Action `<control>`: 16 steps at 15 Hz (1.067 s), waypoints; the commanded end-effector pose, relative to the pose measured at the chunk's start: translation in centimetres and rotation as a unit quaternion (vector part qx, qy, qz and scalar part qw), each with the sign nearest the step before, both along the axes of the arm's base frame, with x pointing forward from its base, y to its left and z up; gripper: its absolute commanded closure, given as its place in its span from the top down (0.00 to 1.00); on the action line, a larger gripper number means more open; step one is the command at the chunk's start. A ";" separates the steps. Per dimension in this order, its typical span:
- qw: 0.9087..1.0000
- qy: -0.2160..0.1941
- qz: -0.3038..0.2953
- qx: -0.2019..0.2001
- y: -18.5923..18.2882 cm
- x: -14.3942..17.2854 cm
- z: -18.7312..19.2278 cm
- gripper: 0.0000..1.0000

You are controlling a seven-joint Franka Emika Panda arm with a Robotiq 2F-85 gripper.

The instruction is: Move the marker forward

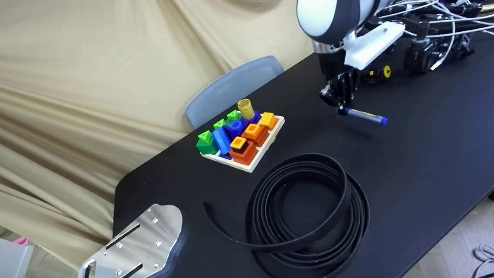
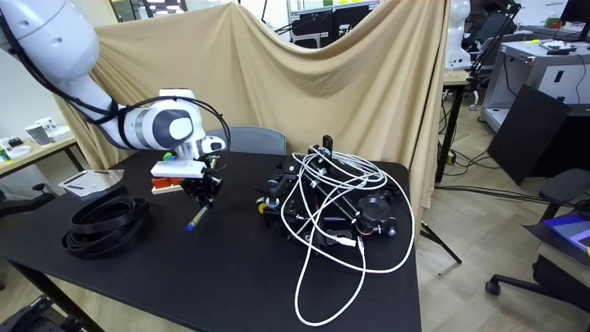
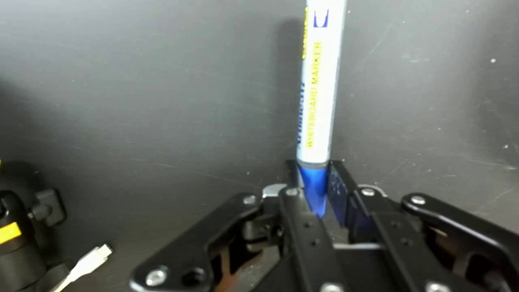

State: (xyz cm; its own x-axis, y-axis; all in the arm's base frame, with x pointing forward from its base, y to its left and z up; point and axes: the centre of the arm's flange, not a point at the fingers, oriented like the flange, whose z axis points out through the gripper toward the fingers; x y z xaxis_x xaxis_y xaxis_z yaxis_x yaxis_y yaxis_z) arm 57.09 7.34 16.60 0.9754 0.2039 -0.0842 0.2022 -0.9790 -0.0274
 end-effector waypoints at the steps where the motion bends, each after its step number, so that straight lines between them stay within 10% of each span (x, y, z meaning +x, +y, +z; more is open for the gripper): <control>1: 1.000 0.023 -0.015 -0.014 1.3 -2.0 3.1 0.06; 16: 0.997 -0.006 -0.078 0.001 4.4 -10.3 -1.7 0.06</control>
